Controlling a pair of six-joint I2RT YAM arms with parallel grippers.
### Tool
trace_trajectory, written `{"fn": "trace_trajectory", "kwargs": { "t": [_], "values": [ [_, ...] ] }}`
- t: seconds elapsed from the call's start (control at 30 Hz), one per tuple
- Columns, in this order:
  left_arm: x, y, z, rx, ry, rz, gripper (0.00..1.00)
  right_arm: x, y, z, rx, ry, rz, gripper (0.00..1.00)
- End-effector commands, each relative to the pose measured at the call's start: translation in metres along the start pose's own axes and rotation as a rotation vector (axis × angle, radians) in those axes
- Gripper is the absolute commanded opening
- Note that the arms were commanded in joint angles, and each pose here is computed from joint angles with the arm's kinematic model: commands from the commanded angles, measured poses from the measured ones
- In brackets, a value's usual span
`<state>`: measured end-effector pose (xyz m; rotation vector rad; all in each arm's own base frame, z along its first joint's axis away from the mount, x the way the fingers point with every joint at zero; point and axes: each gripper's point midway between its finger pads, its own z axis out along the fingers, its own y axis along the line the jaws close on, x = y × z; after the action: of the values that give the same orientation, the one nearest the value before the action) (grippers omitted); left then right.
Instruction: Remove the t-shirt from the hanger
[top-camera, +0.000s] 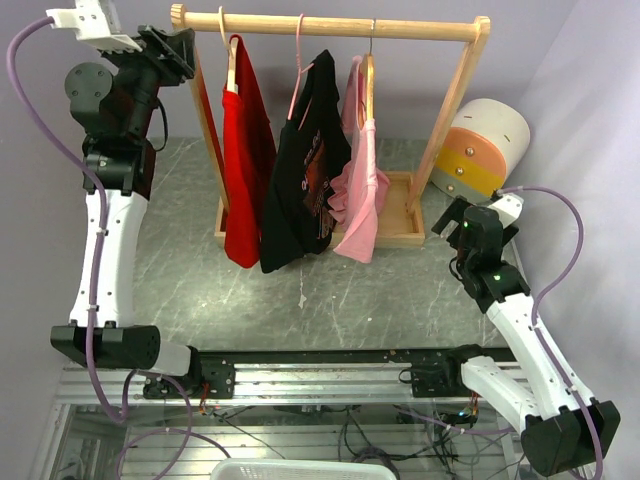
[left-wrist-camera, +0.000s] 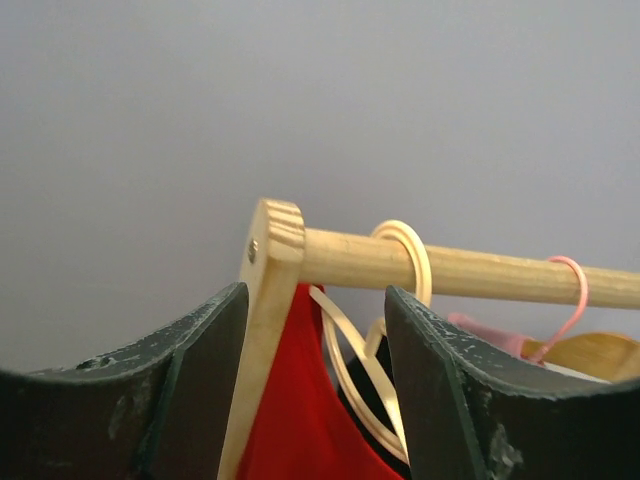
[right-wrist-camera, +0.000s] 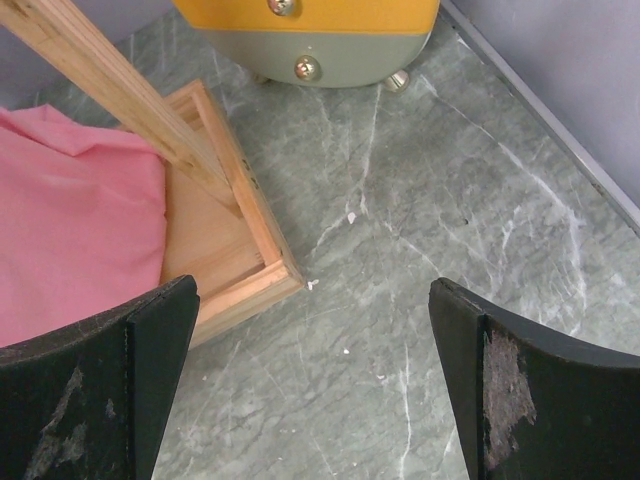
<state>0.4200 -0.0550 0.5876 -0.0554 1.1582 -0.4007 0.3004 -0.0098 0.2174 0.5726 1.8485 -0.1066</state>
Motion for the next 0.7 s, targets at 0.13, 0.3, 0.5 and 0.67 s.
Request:
{"fn": "trace_trajectory", "kwargs": {
  "t": [0.13, 0.3, 0.5, 0.67],
  "values": [
    [0.024, -0.036, -0.007, 0.125, 0.092, -0.122, 0.72, -0.007, 0.004, -0.010, -0.052, -0.024, 0.011, 1.00],
    [0.042, -0.049, -0.005, 0.161, 0.136, -0.123, 0.74, -0.011, 0.002, -0.018, -0.064, -0.039, 0.027, 1.00],
    [0.066, -0.061, -0.003, 0.167, 0.197, -0.099, 0.73, -0.018, 0.000, -0.025, -0.069, -0.051, 0.040, 1.00],
    [0.092, -0.054, 0.003, 0.082, 0.245, -0.031, 0.74, -0.024, 0.000, -0.029, -0.071, -0.060, 0.038, 1.00]
  ]
}}
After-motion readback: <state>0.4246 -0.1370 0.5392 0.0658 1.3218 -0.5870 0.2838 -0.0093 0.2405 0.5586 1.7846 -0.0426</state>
